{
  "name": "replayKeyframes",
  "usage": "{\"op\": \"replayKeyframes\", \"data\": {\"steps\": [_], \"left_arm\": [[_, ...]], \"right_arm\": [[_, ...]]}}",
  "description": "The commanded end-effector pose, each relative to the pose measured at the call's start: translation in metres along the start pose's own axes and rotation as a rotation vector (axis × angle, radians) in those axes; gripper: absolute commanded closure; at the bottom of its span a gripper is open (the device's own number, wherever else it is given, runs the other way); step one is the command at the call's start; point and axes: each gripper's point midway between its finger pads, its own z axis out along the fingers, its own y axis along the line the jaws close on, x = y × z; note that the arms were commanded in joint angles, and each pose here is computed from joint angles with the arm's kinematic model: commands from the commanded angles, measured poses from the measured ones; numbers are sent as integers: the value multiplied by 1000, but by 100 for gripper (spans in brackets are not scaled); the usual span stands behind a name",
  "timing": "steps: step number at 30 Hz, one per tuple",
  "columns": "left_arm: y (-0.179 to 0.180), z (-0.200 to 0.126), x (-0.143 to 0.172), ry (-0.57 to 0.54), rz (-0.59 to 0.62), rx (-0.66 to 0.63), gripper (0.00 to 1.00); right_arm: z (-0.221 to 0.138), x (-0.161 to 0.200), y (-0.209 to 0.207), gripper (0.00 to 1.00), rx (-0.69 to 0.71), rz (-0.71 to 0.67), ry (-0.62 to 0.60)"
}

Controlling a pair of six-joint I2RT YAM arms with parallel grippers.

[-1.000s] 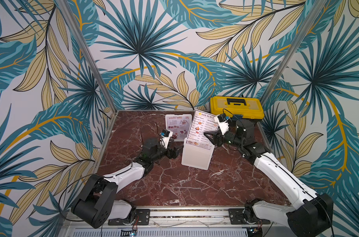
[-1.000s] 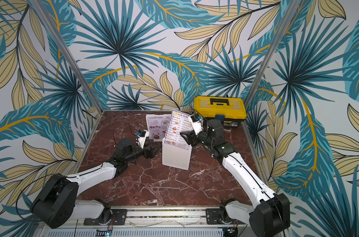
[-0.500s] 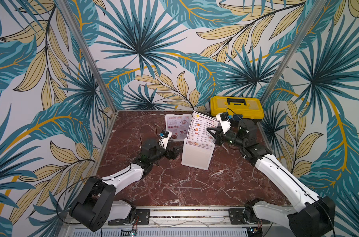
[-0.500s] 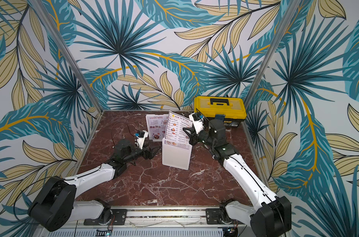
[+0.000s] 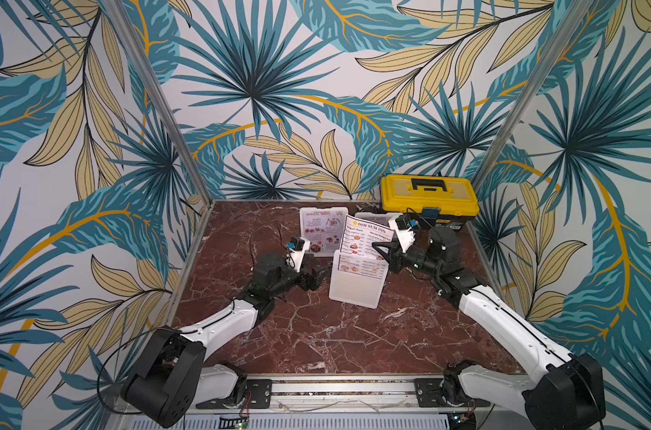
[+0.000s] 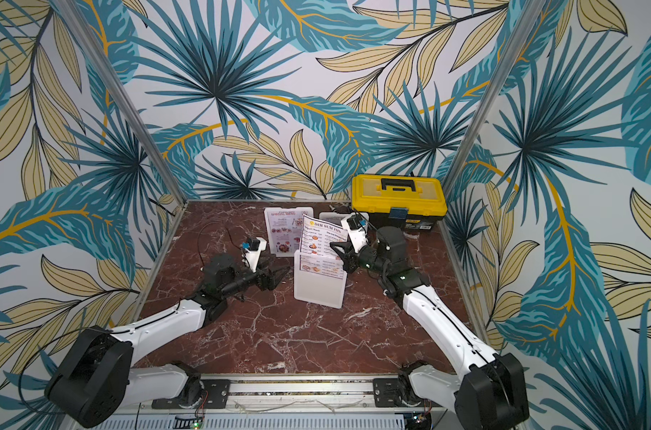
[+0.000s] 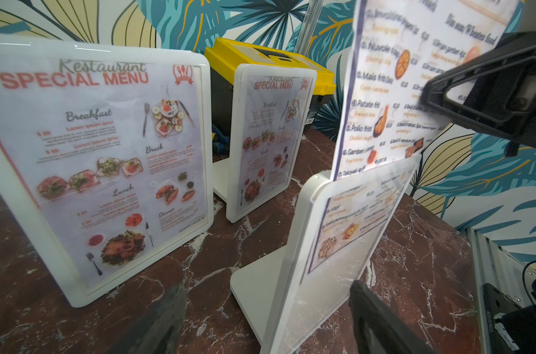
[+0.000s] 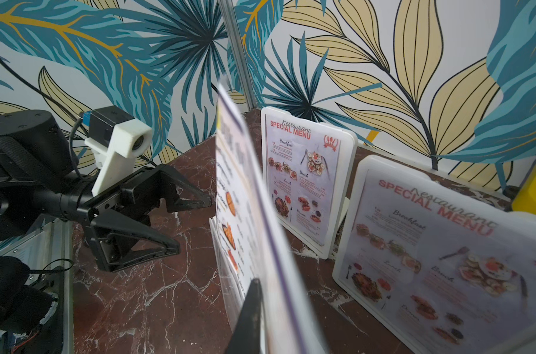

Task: Insert the menus into the narrow rack
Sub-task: Insert the menu into the narrow rack.

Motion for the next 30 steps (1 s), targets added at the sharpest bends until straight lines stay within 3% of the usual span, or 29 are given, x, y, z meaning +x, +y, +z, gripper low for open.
{"op": "replayKeyframes", "data": {"steps": [1, 3, 6, 9, 14, 19, 28, 30], "left_arm": [[-4, -9, -4, -22, 31, 13, 16], [-3, -16, -6, -40, 46, 0, 16], [4, -29, -10, -70, 42, -36, 13], [-4, -33, -9, -69, 47, 6, 12], [-3, -32, -8, -65, 46, 9, 12], [-4, -32, -7, -62, 42, 13, 12], [-2, -32, -7, -63, 47, 5, 12], [-1, -31, -7, -62, 46, 2, 12]], "right_arm": [[0, -2, -1, 77, 2, 12, -32], [-3, -10, -3, 71, 25, 19, -57], [-7, -23, -5, 71, 39, 26, -91], [-9, -31, -4, 71, 38, 34, -111], [-4, -24, -2, 92, 8, 40, -96], [-1, -10, 1, 100, -23, 40, -98], [-1, 8, 3, 100, -40, 65, -101], [0, 8, 2, 95, -39, 66, -103]]}}
